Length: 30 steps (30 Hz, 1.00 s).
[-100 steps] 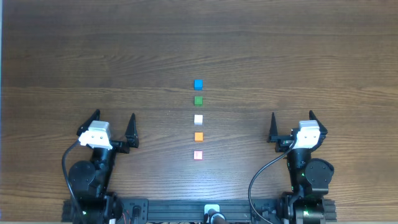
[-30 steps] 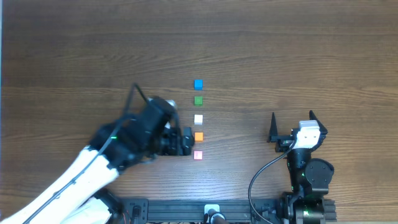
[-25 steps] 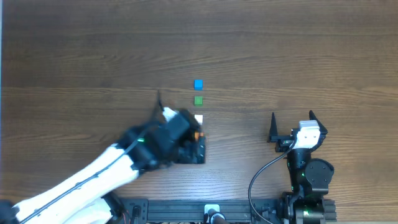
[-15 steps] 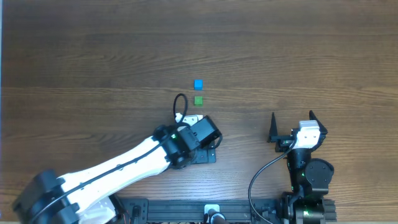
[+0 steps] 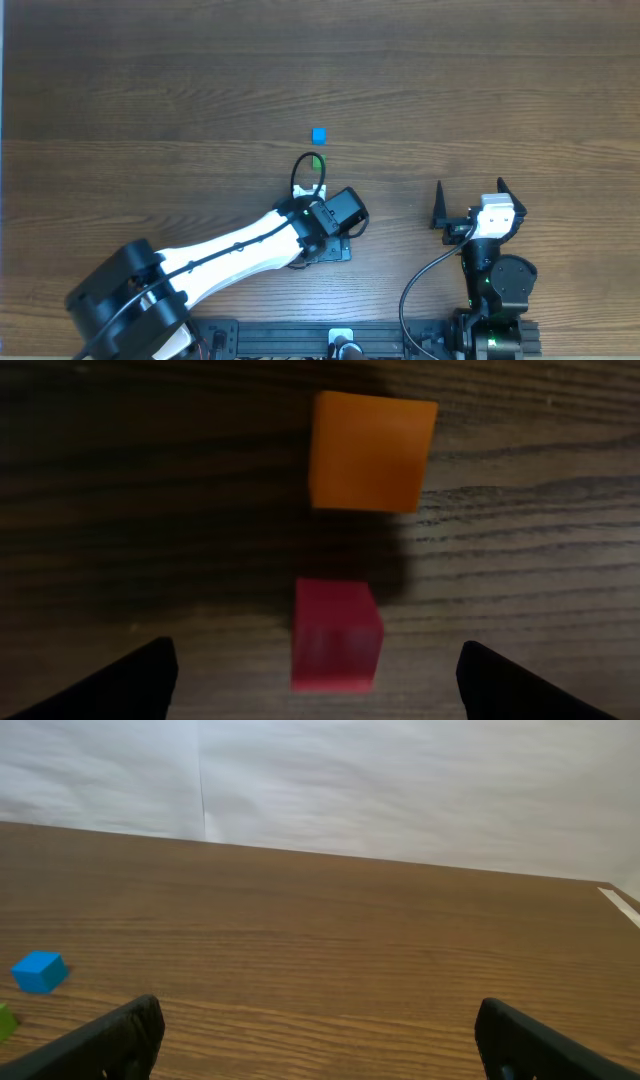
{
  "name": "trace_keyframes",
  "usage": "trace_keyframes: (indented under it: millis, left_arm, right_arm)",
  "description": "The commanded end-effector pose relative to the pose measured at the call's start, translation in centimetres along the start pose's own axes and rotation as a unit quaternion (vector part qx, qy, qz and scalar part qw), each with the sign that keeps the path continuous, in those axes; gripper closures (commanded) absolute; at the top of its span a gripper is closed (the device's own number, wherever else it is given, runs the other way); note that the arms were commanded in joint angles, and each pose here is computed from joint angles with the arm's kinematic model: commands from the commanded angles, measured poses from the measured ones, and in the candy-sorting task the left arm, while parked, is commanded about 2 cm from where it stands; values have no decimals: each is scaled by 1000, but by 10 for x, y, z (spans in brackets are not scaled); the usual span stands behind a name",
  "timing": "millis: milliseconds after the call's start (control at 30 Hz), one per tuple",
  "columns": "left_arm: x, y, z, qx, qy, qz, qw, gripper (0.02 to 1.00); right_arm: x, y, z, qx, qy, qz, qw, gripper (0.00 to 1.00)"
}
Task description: Stack Cubes
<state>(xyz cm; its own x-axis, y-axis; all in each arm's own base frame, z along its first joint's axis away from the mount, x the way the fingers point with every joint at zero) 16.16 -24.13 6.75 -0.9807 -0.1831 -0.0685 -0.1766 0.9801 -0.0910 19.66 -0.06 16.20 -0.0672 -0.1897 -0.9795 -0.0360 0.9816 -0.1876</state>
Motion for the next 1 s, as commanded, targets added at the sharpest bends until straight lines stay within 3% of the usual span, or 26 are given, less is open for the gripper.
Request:
trace_keyframes:
  millis: [33,467,700,1000]
  left_arm:
    - [0,-5,10,-7,-4,14,1000,132]
    - [1,-7,12,-8,-8,32,999,259]
    - [1,-7,13,-9,-7,34,999,419]
    - [2,-6,16,-15,-4,43,999,538]
  right_arm:
    - [1,0,0,2,0,-3,1000,9]
    - [1,0,0,2,0,-3,1000,7]
    - [1,0,0,2,0,-3,1000,7]
    - [1,0,0,2,0,-3,1000,9]
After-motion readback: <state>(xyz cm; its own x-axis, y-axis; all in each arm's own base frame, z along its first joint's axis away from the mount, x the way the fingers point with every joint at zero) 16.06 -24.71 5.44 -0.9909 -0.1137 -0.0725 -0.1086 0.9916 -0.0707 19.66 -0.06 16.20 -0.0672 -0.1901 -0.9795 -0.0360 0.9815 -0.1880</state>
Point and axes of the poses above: each gripper's point midway between its finger pads, its own z axis out along the fingers, its own y axis along the line the jaws close on, x = y × z, the point moved 5 cm from there along -z, back along the fingers, and after that the axes turned 6 degrees about -z, right-handed, at the moved point
